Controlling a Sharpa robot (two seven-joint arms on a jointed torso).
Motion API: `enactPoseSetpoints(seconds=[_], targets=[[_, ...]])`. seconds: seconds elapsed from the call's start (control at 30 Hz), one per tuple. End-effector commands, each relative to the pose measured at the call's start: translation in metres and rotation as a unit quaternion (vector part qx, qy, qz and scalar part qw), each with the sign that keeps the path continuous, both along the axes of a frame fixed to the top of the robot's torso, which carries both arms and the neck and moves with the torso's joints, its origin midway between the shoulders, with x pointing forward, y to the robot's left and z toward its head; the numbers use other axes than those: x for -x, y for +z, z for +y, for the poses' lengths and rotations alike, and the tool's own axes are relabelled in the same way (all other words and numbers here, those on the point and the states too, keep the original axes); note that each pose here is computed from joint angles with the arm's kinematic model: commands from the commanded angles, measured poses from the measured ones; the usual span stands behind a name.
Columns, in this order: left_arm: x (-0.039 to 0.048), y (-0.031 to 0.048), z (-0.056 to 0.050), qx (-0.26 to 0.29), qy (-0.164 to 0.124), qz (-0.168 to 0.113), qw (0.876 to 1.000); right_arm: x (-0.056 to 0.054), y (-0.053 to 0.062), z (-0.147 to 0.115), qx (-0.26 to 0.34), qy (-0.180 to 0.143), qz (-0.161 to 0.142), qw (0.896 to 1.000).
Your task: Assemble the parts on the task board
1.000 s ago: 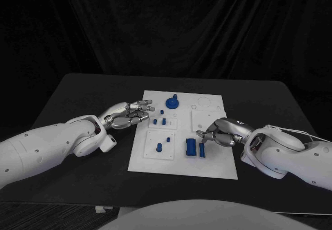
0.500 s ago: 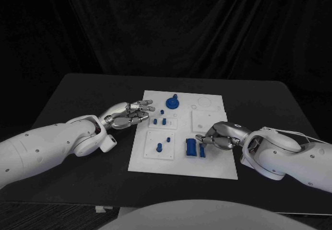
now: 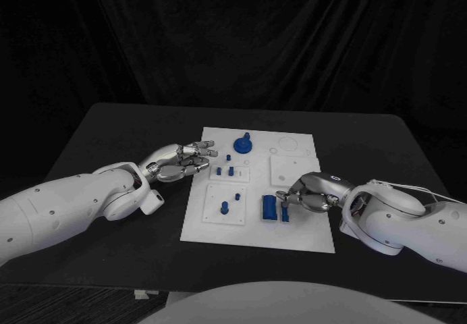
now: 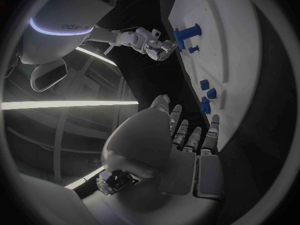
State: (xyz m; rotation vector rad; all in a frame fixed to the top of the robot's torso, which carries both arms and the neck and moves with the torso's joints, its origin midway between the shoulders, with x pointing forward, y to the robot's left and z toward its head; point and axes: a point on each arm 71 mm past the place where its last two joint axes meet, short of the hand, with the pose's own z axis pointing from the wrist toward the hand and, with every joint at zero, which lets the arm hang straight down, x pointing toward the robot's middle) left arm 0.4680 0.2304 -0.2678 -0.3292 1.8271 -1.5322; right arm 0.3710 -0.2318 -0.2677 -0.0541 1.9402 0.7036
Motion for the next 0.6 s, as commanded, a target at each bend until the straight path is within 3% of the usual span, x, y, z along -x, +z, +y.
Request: enactPoseSetpoints(seconds=[0.03, 0.3, 0.47, 0.6], targets=[[0.0008, 0.0022, -0.001, 0.015, 0.0, -0.011, 1.0, 0.002, 0.004, -0.001, -0.022, -0.002, -0.026, 0.999], [0.0044, 0.0081, 0.0, 0.031, 0.006, -0.04, 0.999, 0.005, 0.024, -0.003, -0.115, -0.006, -0.082, 0.99], [0.0101, 0.0156, 0.003, 0.04, 0.016, -0.062, 0.997, -0.006, 0.051, -0.009, -0.191, -0.037, -0.117, 0.974], [0.0096, 0.0281, 0.004, 0.053, 0.026, -0.081, 0.995, -0.02, 0.077, -0.015, -0.247, -0.064, -0.151, 0.955]])
